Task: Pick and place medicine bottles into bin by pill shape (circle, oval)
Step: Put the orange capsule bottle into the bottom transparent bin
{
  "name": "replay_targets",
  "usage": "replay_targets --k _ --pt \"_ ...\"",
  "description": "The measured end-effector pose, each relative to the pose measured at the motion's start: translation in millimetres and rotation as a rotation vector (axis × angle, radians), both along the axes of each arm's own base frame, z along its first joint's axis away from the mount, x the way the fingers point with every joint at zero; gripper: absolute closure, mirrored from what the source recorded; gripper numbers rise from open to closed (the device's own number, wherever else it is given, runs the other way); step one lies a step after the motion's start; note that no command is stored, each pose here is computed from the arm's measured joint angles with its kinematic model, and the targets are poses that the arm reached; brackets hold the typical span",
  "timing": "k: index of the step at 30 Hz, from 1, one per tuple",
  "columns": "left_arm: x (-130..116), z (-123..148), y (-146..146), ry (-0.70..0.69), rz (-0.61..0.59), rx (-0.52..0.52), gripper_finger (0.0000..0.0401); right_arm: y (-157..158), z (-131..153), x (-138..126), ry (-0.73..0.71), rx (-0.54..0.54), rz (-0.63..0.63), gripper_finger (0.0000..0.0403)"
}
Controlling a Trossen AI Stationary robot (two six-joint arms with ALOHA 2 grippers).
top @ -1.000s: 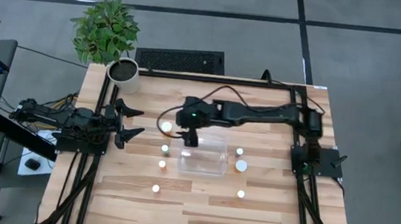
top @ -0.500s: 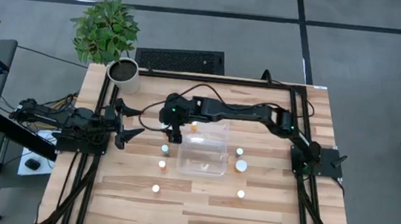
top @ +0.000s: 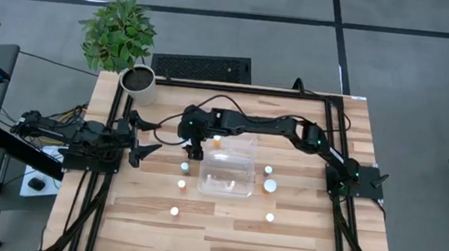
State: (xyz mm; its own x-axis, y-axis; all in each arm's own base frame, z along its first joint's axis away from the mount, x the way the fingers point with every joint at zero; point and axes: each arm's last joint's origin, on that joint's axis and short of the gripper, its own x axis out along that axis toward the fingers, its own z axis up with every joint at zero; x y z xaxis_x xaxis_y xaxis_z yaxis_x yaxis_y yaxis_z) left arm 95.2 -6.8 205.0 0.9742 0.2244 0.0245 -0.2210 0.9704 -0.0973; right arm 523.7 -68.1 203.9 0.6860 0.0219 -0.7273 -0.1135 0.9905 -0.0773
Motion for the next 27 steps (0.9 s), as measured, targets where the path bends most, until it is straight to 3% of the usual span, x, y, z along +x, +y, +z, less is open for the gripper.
replay_targets --k 27 --pt "0 0 -1 0.001 -0.025 -0.002 0.0071 -13 -9 1 0.001 0.000 -0.026 0.0076"
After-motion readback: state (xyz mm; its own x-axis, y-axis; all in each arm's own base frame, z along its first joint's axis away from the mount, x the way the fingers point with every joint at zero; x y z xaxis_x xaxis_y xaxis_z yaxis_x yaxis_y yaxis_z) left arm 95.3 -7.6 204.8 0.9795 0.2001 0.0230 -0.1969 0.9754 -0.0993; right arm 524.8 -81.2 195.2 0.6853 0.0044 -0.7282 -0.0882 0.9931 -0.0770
